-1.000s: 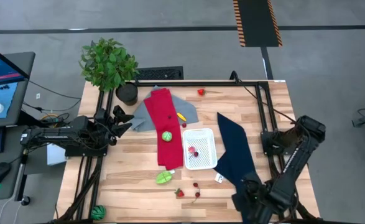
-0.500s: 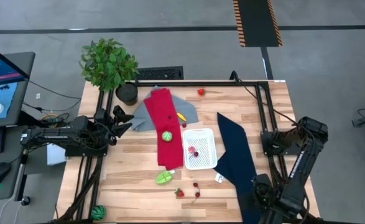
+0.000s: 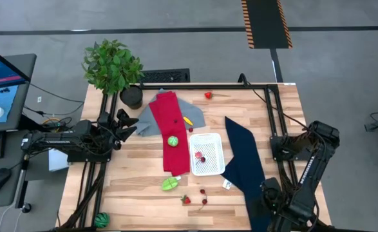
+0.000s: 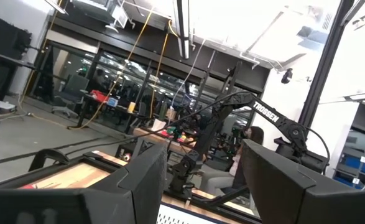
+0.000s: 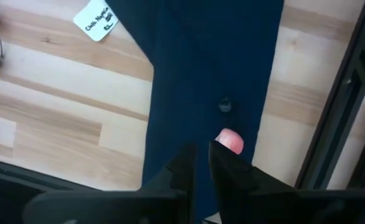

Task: Pick and placing Produce into tupperware
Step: Put the peach into the white bin

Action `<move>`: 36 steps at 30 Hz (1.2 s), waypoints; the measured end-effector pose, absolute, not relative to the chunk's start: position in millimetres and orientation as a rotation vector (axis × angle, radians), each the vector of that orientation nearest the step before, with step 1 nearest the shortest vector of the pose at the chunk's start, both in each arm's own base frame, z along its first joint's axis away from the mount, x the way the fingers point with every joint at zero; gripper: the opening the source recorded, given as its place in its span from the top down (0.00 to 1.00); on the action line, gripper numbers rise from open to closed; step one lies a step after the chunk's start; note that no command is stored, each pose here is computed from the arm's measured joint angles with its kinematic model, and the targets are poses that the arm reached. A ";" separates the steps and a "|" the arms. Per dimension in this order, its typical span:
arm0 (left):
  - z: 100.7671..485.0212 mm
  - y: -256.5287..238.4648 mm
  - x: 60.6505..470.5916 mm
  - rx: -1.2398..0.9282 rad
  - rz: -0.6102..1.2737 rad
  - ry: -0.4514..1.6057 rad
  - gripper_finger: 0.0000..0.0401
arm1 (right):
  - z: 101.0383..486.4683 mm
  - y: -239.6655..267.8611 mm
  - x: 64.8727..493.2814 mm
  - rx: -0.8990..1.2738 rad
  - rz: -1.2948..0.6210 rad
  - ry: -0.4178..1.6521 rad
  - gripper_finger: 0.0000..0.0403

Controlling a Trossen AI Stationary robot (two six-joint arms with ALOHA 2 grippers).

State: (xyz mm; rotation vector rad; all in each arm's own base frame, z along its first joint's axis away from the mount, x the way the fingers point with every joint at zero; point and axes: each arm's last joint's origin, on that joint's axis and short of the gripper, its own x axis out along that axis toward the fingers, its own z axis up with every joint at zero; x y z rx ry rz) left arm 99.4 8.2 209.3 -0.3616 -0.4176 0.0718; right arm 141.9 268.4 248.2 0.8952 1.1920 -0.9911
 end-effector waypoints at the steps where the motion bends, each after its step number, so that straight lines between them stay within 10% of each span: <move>1: 209.2 8.2 99.5 -0.364 0.072 -0.415 0.51 | 248.2 268.7 142.1 0.897 -0.988 1.193 0.80; 16: 208.8 8.1 99.7 -0.363 0.068 -0.411 0.51 | 230.6 274.2 146.1 0.959 -0.897 1.133 0.41; 36: 208.8 8.3 99.6 -0.364 0.074 -0.411 0.51 | 197.7 270.1 140.4 1.021 -0.975 1.264 0.48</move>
